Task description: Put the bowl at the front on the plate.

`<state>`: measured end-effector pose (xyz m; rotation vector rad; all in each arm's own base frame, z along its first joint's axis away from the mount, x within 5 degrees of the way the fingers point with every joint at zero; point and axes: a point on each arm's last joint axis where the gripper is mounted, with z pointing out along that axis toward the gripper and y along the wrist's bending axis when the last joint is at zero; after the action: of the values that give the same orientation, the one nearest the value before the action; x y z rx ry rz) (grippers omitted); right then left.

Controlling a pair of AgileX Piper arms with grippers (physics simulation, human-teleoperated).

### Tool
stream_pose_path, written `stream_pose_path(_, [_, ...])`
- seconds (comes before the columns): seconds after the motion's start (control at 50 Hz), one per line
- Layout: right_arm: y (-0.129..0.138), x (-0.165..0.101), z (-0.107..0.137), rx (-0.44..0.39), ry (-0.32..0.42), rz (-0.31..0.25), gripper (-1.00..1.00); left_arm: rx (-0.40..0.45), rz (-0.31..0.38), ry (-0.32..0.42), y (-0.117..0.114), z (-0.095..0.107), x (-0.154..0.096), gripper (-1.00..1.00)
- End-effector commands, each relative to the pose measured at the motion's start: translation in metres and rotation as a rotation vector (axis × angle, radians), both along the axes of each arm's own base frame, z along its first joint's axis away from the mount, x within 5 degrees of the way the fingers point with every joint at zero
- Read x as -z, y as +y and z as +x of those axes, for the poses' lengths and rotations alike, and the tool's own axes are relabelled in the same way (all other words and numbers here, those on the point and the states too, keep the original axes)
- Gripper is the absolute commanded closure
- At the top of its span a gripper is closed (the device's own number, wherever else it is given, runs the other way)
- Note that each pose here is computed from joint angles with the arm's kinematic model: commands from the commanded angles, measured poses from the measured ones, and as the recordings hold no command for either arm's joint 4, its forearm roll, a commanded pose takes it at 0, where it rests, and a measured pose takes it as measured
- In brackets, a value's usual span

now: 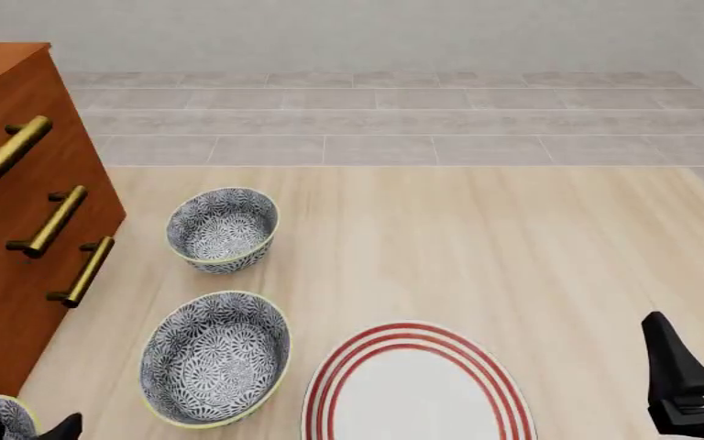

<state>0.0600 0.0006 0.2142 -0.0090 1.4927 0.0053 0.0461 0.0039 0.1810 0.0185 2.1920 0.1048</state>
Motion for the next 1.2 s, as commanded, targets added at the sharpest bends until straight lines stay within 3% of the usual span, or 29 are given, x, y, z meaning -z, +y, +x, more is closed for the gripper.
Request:
stream_pose_path(0.02, [0.0,0.0,0.0,0.0,0.0,-0.001,-1.0,-0.037,-0.038,0.074,0.001,0.004,0.023,-1.0])
stream_pose_path(0.24, [0.0,0.0,-0.001,0.001,0.0,0.0,-1.0,-0.063,-0.069,0.137,0.001,0.007,0.032,-1.0])
stream_pose_path(0.6, [0.0,0.0,0.0,-0.001,0.001,0.003,-1.0,-0.126,-0.043,0.19,0.006,0.006,0.035,-1.0])
stream_pose_path(0.84, [0.0,0.0,0.0,0.0,0.0,0.001,-1.0,-0.153,-0.066,0.234,0.009,0.013,0.038,-1.0])
stream_pose_path(0.86, [0.0,0.0,0.0,0.0,0.0,0.001,-1.0,-0.163,-0.04,0.248,0.012,0.016,0.038,1.0])
stream_pose_path(0.92, [0.0,0.0,0.0,0.001,0.0,0.002,-1.0,-0.166,0.001,0.306,0.019,0.026,0.044,1.0])
stream_pose_path(1.04, [0.0,0.0,0.0,0.002,0.0,0.001,-1.0,-0.19,0.006,0.343,0.028,0.04,0.052,1.0])
stream_pose_path(1.2, [0.0,0.0,-0.001,0.002,0.0,-0.002,-1.0,-0.205,0.025,0.339,0.033,0.041,0.053,1.0])
